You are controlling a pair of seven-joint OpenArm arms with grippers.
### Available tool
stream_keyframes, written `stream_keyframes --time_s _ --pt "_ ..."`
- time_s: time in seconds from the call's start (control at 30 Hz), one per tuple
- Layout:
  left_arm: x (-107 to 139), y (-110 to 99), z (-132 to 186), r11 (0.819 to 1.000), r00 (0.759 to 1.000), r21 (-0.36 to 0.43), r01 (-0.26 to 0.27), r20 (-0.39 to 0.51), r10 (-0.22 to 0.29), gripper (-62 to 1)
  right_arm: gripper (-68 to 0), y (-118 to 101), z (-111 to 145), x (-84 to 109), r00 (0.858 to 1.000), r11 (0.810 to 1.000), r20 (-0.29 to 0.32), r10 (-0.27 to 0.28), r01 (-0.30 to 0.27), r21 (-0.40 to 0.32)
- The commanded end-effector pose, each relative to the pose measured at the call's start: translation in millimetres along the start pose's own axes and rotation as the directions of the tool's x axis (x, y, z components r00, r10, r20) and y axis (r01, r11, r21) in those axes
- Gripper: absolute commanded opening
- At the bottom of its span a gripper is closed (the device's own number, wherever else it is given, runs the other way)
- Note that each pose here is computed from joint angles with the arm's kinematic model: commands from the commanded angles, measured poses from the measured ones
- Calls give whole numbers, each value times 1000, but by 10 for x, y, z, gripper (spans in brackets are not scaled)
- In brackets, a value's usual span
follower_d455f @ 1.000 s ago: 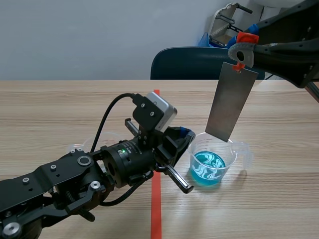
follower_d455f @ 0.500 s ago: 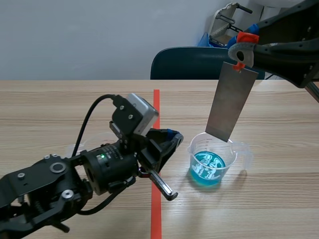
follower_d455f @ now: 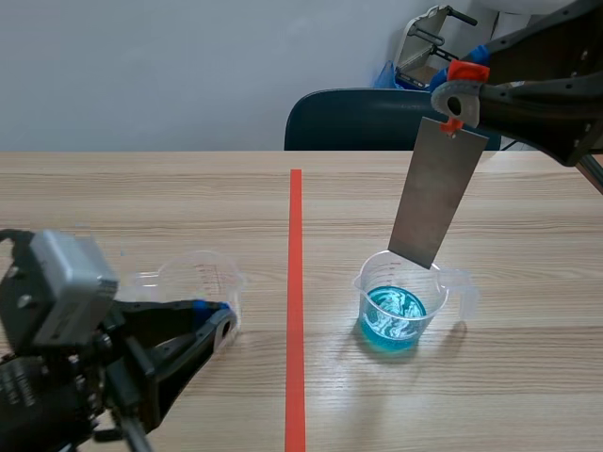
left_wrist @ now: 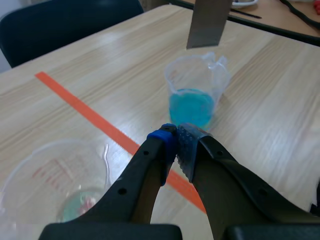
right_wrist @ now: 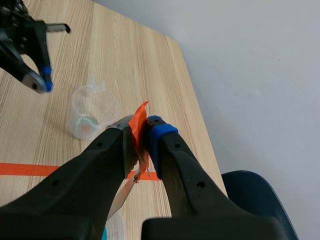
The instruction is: Do the redox reaction experiment
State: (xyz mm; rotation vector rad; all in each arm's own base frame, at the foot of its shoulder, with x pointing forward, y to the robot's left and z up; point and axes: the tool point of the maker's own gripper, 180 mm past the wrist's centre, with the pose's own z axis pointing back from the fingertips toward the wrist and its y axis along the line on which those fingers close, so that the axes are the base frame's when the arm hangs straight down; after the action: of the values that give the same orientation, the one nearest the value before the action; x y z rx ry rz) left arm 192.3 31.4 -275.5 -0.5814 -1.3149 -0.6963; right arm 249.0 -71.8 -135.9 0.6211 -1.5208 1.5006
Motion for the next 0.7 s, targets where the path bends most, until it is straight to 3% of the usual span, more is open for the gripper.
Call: stream_keyframes --time_s 0.0,0.23,0.57,0.67 --pt "87 -52 88 1000 999 0 -23 34 23 -582 -669 -62 15 95 1000 1000 20 21 -21 -4" --pt "183 -106 538 997 997 46 -63 36 62 -582 -669 -62 15 95 1000 1000 20 21 -21 -4" --pt "109 -8 1050 988 997 143 -65 -35 71 -582 -669 -62 15 95 1000 1000 20 21 -21 -4" --pt "72 71 1172 975 993 201 -91 -55 104 -582 -669 -62 15 95 1000 1000 20 21 -21 -4"
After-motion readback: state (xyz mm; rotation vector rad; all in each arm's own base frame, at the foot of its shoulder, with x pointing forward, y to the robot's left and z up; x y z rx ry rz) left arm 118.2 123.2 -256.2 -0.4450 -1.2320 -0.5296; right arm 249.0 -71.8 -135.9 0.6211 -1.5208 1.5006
